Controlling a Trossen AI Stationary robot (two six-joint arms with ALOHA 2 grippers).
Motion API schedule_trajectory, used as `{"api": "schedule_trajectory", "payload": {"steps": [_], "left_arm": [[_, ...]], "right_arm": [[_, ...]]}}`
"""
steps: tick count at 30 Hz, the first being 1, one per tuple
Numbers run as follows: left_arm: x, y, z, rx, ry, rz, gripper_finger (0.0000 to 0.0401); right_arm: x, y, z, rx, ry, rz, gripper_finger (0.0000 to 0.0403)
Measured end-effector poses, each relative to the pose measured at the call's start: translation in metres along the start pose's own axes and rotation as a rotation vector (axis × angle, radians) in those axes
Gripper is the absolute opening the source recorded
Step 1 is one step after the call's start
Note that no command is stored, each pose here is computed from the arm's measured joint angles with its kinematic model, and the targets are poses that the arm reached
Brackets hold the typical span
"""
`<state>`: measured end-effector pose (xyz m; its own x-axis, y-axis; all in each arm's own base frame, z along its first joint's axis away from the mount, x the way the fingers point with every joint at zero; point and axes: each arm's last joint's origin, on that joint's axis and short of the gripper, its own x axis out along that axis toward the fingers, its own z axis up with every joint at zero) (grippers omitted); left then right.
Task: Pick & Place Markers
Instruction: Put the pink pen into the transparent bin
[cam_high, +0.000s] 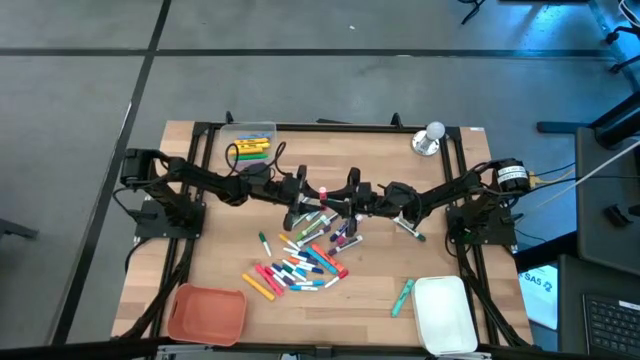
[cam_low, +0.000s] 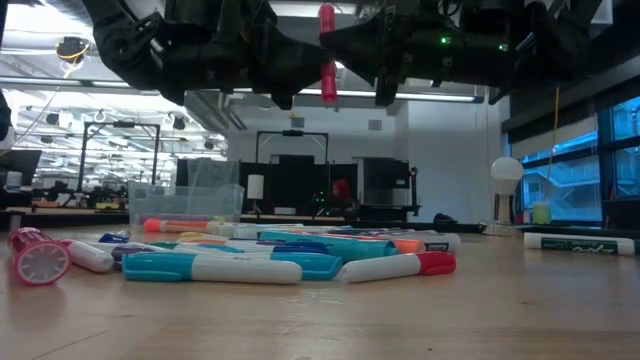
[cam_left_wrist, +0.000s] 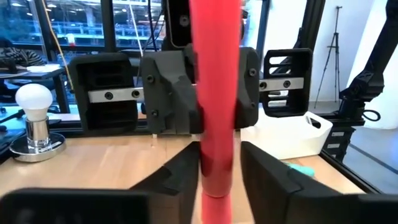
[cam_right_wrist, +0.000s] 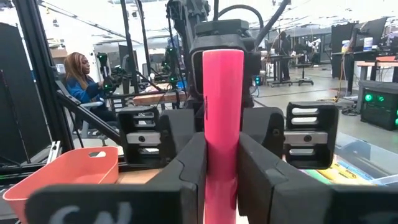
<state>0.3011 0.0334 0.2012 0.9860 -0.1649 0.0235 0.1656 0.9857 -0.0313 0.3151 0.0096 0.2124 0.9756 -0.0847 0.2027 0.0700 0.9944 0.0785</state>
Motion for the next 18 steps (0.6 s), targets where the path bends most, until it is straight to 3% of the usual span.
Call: {"api": "schedule_trajectory", "payload": {"steps": [5,13,18], "left_arm": [[0.006,0.0,0.001,0.0,-0.002,-0.015,0.0072],[0.012,0.001,-0.005,0.0,0.016,-0.013,0.0103],[0.012,0.001,-0.005,-0.009,0.018,-0.017,0.0063]], "right_arm": [[0.0,0.0,0.0,-0.012,-0.003,0.019,0.0067],[0.001,0.0,0.001,-0.01,-0.007,0.023,0.0067],[0.001,0.0,0.0,-0.006,0.001,0.023,0.0067]]}}
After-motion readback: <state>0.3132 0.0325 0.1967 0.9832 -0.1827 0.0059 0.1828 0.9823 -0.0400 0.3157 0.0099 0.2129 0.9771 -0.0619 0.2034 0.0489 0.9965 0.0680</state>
